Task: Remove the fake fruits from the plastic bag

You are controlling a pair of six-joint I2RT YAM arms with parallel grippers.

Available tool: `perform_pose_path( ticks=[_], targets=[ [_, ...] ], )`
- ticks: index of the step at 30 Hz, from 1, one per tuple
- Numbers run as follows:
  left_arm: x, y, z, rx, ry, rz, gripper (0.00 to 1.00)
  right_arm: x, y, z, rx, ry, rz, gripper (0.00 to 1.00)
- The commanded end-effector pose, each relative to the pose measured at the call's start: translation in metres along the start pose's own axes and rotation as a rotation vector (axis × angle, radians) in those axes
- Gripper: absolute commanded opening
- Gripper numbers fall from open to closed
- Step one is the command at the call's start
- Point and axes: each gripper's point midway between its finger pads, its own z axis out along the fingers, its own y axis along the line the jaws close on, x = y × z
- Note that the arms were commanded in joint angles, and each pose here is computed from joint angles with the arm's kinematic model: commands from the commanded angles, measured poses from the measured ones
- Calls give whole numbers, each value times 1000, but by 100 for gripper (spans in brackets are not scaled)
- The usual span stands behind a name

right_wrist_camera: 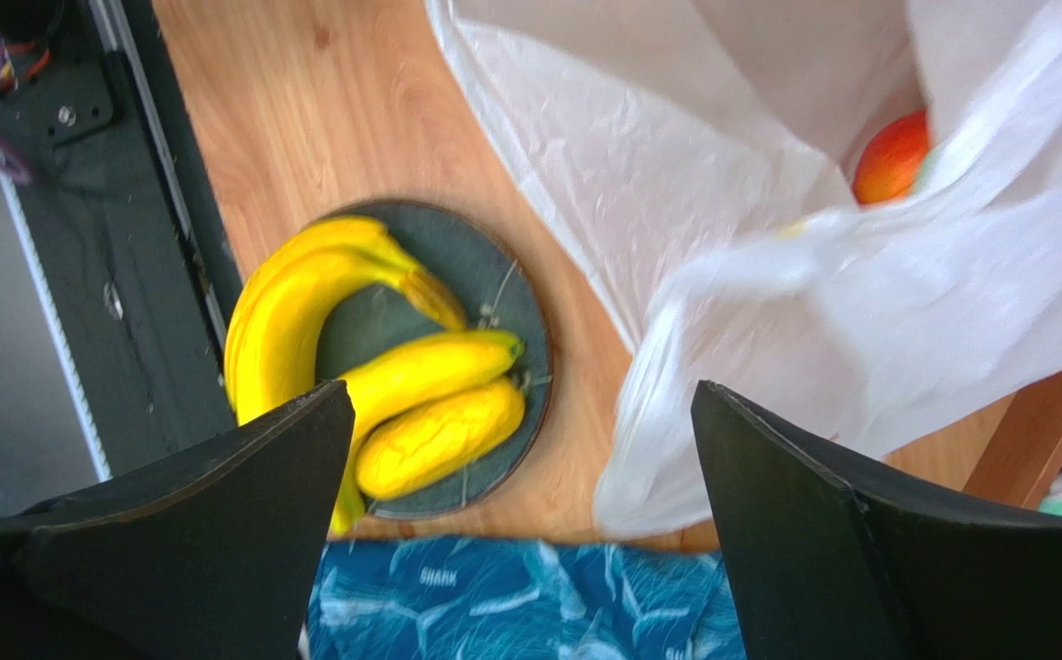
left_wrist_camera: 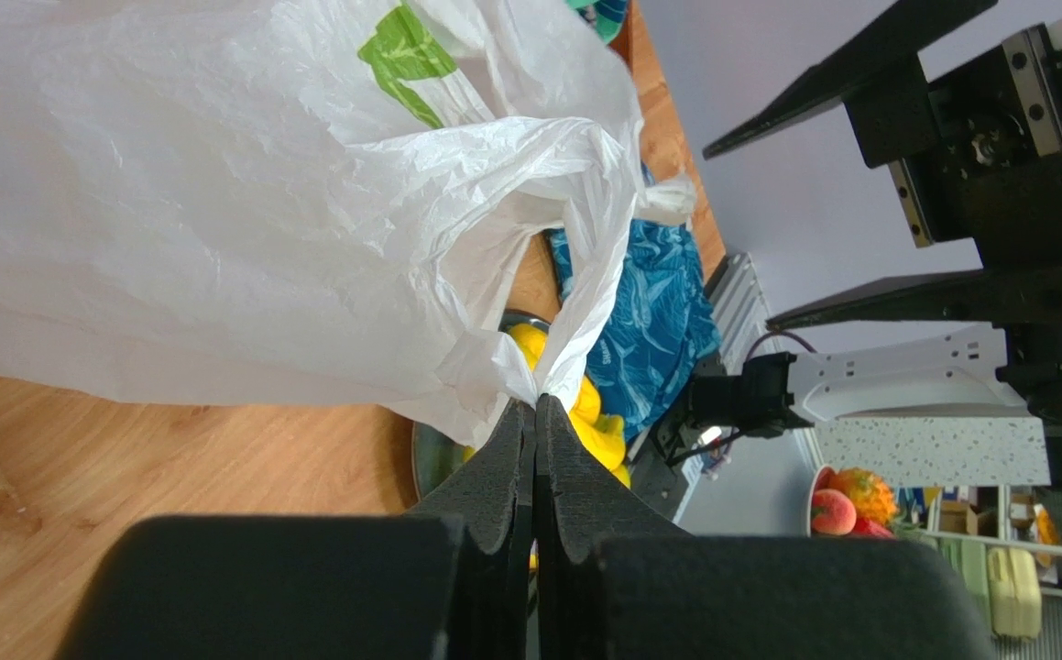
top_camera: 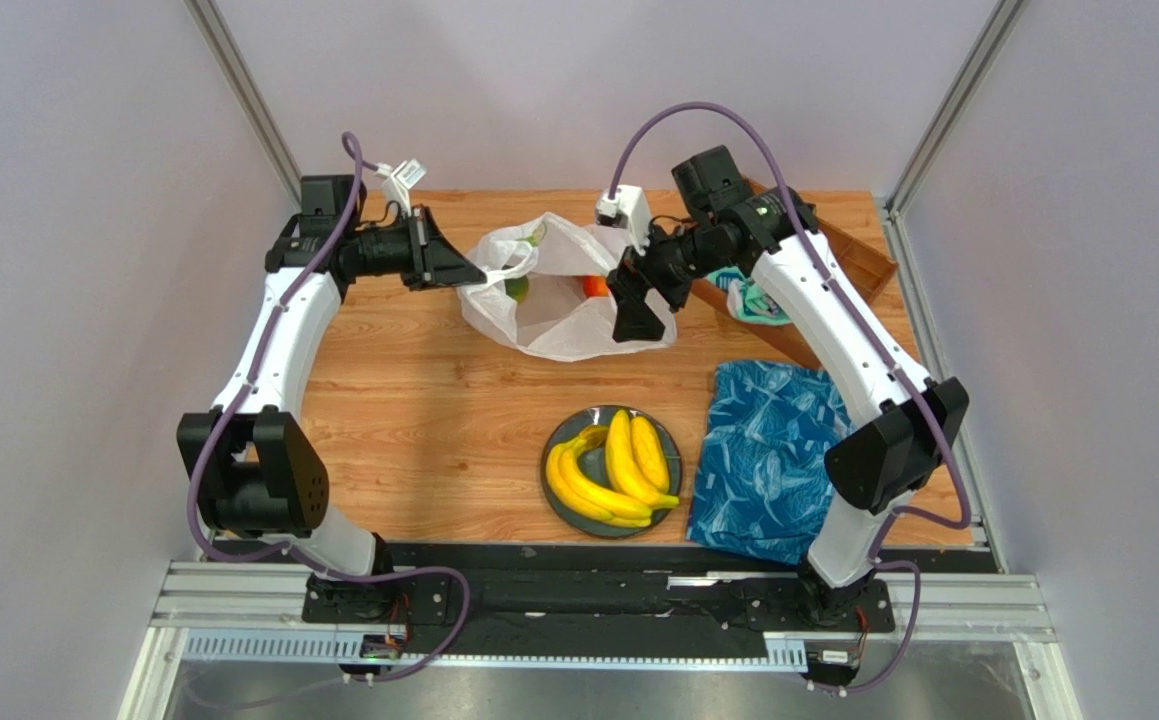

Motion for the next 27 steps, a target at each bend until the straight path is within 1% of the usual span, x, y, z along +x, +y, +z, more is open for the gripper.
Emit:
perform_pose_path(
  ticks=[1, 2, 3, 4, 5, 6, 7, 9, 11, 12, 15, 16, 20, 21, 22, 23, 24, 26, 27],
  targets=[
    [-9, -19, -4, 61, -18, 70, 0, -37, -31, 43, 51, -91, -36, 87],
    [-10, -21, -6, 60, -24, 71, 0, -51, -34, 50, 63, -117, -56, 83],
    [-10, -22, -5, 65, -24, 73, 0, -56, -40, 58, 77, -124, -55, 76],
    [-11, -23, -6, 63, -25, 73, 0, -52, -50, 75, 84, -103, -40, 71],
    [-11, -23, -6, 64, -27, 72, 0, -57, -53, 82, 83, -111, -49, 67],
    [-11, -25, -7, 68, -26, 74, 0, -67, -56, 83, 88, -132, -66, 59],
    [-10, -25, -7, 68, -25, 71, 0, -63, -62, 95, 86, -120, -63, 55],
    [-9, -24, -7, 68, -22, 65, 0, -70, -69, 99, 97, -135, -86, 53],
    [-7, -24, -6, 69, -17, 57, 0, -61, -77, 113, 103, -106, -82, 52],
    [-6, -24, -6, 72, -16, 56, 0, -57, -79, 116, 104, -93, -97, 49],
    [-6, -31, -7, 109, -12, 64, 0, -39, -94, 131, 143, -45, -83, 47],
    [-5, -40, -9, 158, -1, 69, 0, -29, -104, 138, 183, -15, -66, 46],
    [-1, -60, -16, 254, 13, 81, 0, -25, -140, 154, 320, -14, -41, 47],
    [1, -65, -17, 280, 22, 83, 0, -18, -149, 165, 339, 4, -28, 49],
    [3, -69, -19, 296, 27, 84, 0, -17, -161, 166, 393, 10, -13, 51],
    [5, -74, -22, 311, 29, 88, 0, -28, -169, 164, 426, -17, -22, 53],
    [12, -85, -20, 357, 58, 97, 0, -21, -177, 175, 436, 1, -13, 56],
    [15, -93, -24, 382, 63, 111, 0, -29, -188, 173, 476, -7, -31, 57],
    [16, -97, -26, 399, 67, 119, 0, -22, -193, 180, 486, 11, -32, 58]
  ],
)
